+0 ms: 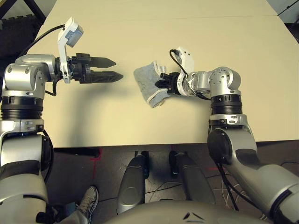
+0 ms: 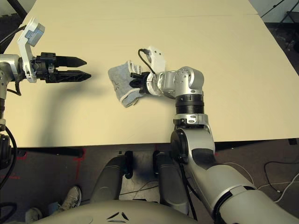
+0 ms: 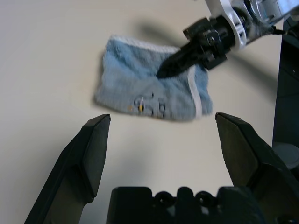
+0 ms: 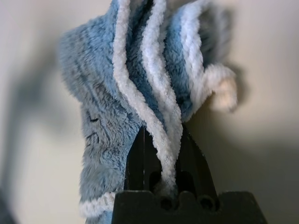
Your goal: Wipe the water off the table with a rag.
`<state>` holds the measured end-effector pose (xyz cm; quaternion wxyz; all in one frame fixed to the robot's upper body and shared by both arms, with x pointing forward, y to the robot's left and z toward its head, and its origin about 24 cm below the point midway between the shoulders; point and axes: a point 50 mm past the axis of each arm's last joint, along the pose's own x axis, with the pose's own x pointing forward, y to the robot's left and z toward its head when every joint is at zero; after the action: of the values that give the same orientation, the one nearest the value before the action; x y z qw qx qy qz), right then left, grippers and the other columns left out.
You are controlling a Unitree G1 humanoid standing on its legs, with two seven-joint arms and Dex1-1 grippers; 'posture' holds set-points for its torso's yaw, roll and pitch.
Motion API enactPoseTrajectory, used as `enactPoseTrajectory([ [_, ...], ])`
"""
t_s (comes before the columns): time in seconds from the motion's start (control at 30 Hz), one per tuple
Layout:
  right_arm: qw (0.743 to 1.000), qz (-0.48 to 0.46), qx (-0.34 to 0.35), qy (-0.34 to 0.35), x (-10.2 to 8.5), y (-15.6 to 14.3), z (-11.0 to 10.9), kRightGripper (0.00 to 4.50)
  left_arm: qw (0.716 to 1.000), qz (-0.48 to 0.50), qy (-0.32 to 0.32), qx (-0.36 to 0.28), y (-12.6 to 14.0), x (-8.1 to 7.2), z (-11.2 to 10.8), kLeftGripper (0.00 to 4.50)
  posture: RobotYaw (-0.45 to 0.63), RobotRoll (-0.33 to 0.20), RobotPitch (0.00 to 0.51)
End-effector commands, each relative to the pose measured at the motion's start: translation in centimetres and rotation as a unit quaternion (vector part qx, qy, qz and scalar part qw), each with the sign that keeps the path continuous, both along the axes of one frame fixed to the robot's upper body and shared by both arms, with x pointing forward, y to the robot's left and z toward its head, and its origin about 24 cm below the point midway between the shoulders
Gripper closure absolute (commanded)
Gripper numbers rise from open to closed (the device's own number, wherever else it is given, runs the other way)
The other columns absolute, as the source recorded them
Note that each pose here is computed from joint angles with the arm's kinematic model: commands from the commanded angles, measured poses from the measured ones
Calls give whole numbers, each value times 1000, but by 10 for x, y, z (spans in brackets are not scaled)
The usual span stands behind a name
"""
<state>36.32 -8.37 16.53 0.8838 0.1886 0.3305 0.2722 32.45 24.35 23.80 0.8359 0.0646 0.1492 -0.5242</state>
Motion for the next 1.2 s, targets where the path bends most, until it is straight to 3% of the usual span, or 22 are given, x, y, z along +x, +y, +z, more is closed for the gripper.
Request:
enactPoseTrajectory([
  [0.03,997,-49,-49,-20,8,-25,2,4496,1000,-1,6,9,-2,1,-4,0,100,0,288],
  [0.43,977,-153,-124,-81,26,-91,27,4496,1000,-3,9,9,-3,2,-5,0,95,0,297],
  [0.57,990,-87,-74,-79,18,-60,37,4496,1000,-3,9,10,-3,2,-4,0,95,0,298],
  [0.73,998,39,4,-50,-13,-2,51,4496,1000,-2,7,11,-2,3,-2,0,98,0,297],
  [0.87,990,128,60,-15,-38,36,48,4496,1000,-1,5,12,-2,3,-1,0,99,0,299],
  [1.2,980,167,94,53,-52,73,27,4496,1000,3,4,12,0,3,-1,0,115,0,300],
])
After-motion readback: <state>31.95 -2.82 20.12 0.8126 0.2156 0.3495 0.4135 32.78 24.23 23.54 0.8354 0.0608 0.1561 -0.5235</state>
